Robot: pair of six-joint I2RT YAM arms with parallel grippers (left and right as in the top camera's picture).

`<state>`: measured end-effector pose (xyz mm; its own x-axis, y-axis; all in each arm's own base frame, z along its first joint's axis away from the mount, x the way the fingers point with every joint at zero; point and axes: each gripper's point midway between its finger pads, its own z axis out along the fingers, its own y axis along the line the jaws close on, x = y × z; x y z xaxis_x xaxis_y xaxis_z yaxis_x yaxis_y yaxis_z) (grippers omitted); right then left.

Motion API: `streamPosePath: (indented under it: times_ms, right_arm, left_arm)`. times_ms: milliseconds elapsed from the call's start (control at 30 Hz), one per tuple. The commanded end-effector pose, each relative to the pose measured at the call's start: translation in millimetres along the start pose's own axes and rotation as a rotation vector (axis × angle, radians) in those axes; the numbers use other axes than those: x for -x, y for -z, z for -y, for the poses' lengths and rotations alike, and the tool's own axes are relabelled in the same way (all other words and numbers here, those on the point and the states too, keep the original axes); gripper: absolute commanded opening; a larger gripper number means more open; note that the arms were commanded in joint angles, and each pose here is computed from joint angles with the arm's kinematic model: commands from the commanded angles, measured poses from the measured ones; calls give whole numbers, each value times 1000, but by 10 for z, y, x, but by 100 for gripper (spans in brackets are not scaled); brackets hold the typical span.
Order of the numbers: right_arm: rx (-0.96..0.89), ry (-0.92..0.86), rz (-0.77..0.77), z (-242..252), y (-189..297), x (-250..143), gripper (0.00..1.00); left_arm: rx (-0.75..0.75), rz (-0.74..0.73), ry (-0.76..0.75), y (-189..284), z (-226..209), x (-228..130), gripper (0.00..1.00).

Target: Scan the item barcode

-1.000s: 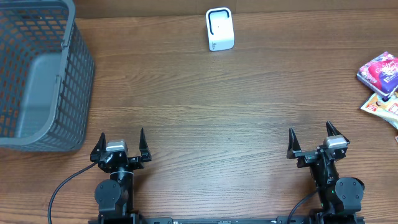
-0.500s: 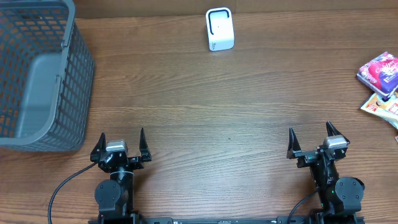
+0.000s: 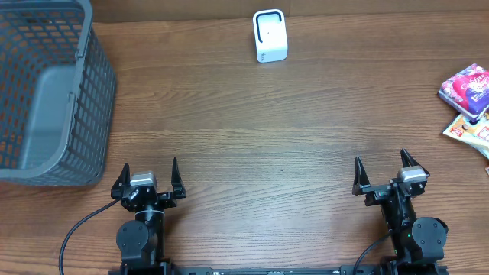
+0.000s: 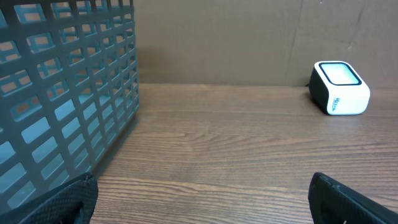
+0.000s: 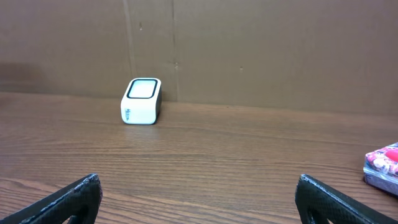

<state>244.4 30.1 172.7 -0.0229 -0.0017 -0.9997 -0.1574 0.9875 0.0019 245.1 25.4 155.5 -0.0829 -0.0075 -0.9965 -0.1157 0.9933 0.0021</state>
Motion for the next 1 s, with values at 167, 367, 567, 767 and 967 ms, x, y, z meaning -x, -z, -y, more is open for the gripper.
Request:
streamPosePath:
  times_ms: [167,367,567,767,967]
  right_arm:
    - [2,2,7,-5,1,-9,100]
    - [2,2,7,-5,1,-9,100]
    - [-29,2,3,50,1,-19,100]
    - [-71,2,-3,120,5,-33,100]
    - [-87,1,-3,148,7,-34,100]
  left_arm:
    - [16,10,22,4,-35,12,100]
    - [16,10,23,4,-35,12,100]
    - [15,10,22,4,-35,12,100]
    - [15,10,22,4,-35,12,100]
    - [15,10,22,4,-35,12,100]
